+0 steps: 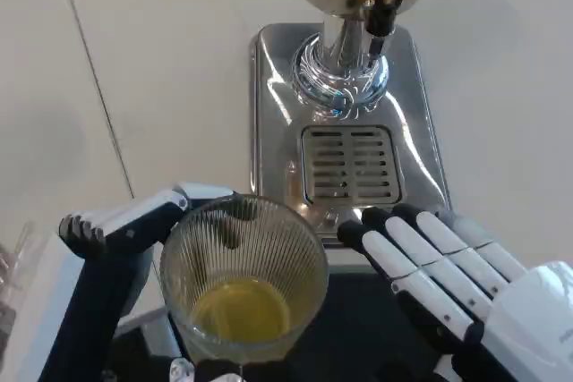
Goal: Grasp the cup under the faucet to collect the drink, then remove the cup.
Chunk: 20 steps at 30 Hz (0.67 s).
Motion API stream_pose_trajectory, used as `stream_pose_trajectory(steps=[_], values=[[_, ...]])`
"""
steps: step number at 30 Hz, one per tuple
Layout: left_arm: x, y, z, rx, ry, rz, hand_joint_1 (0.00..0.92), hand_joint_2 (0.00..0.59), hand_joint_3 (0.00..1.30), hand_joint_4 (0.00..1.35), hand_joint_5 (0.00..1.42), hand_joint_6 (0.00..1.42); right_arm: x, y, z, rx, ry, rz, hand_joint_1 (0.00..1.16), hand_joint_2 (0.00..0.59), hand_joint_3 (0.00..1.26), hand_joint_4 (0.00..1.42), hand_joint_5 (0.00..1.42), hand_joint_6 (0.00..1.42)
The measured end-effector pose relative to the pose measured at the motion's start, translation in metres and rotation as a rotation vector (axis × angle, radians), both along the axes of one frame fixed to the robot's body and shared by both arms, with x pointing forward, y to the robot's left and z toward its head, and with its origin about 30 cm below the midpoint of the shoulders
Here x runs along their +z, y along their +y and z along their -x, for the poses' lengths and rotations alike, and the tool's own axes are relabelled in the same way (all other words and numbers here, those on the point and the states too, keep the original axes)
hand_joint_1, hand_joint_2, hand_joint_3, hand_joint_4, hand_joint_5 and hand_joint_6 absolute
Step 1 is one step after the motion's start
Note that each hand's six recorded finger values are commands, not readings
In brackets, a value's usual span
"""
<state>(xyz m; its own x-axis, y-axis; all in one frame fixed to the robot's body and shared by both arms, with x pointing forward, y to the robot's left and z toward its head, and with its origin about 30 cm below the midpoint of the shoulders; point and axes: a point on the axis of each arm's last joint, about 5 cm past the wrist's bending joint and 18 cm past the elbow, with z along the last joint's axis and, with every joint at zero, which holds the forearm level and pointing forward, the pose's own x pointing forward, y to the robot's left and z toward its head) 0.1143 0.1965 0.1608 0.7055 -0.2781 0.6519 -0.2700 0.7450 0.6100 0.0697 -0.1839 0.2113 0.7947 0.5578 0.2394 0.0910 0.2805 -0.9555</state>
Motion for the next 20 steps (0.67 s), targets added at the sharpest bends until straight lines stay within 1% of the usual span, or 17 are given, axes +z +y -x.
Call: stream_pose_trajectory(steps=[6, 20], values=[[0.0011, -0.0012, -0.0019, -0.001, -0.013, 0.008, 0.832, 0.000, 1.04, 1.12, 1.21, 1.42, -0.0012, 0.0020, 0.0004, 0.008, 0.009, -0.011, 0.04, 0.586, 0.03, 0.00, 0.00, 0.02], [0.0004, -0.0035, -0.0027, 0.002, -0.017, 0.029, 0.832, 0.000, 1.05, 1.13, 1.21, 1.42, 0.0013, 0.0023, 0.0001, -0.010, 0.010, -0.017, 0.04, 0.586, 0.03, 0.00, 0.00, 0.03]])
